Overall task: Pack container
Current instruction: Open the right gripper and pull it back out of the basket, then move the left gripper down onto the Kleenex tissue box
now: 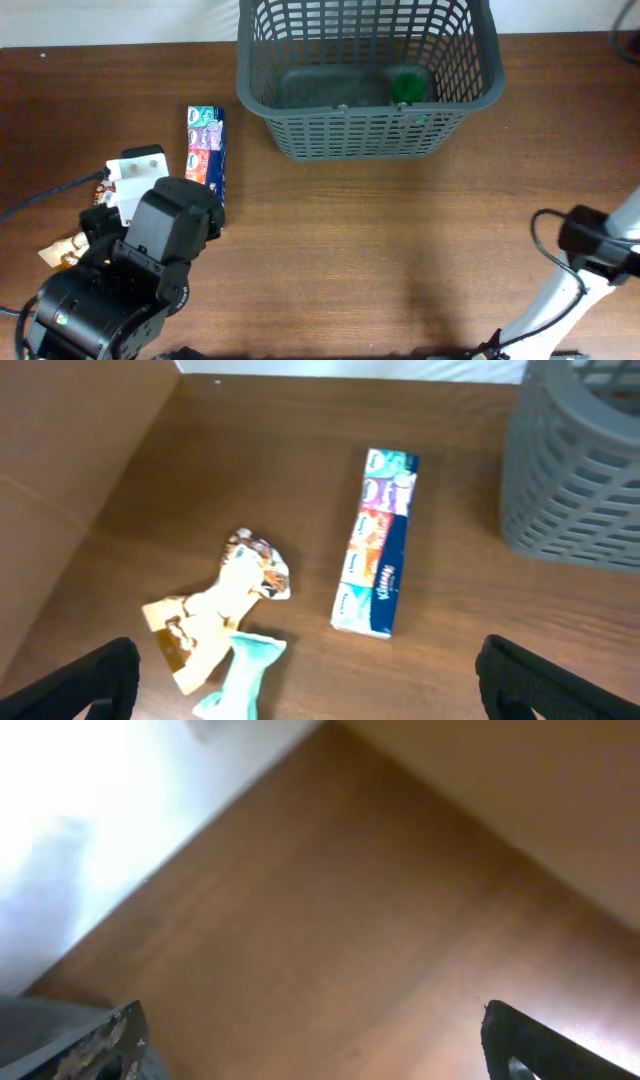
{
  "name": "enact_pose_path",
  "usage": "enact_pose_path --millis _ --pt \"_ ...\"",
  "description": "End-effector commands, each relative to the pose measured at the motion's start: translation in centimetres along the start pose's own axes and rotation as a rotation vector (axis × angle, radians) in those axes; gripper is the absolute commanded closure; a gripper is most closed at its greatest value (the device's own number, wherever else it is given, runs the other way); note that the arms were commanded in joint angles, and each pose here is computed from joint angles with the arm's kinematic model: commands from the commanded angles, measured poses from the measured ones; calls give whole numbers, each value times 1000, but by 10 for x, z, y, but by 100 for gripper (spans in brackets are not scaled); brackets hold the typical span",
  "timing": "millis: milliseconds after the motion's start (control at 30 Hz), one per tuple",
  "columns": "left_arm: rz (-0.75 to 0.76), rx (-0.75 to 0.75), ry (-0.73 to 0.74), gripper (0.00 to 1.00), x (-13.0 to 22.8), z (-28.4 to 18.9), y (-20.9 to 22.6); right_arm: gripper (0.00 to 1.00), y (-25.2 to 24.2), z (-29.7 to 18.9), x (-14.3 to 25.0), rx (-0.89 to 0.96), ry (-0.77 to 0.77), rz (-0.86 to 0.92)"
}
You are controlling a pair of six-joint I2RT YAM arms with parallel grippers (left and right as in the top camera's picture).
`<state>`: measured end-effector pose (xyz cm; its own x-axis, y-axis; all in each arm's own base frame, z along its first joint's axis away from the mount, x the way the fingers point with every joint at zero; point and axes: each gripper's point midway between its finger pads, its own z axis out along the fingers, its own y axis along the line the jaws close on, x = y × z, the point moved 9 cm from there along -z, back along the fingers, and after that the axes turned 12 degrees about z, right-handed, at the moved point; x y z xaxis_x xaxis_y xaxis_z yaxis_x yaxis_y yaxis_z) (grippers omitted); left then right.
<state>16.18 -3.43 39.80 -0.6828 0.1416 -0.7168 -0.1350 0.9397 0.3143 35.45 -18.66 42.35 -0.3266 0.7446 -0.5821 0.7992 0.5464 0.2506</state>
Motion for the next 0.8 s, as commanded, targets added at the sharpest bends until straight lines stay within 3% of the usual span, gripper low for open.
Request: enact_pose_path --millis 0,200,433,667,767 --pt "-4 59 12 0 0 -2 -3 1 -11 21 7 -54 175 52" --pt "-5 115 28 0 1 -2 -8 1 -26 75 33 71 391 63" --pt "-3 148 37 0 2 -3 -10 1 -39 109 56 175 514 54" --pt "-69 -20 -70 0 -24 11 -8 1 -42 116 63 197 551 53" --pt "-115 -38 -14 0 -34 37 -11 1 -42 116 63 197 551 53"
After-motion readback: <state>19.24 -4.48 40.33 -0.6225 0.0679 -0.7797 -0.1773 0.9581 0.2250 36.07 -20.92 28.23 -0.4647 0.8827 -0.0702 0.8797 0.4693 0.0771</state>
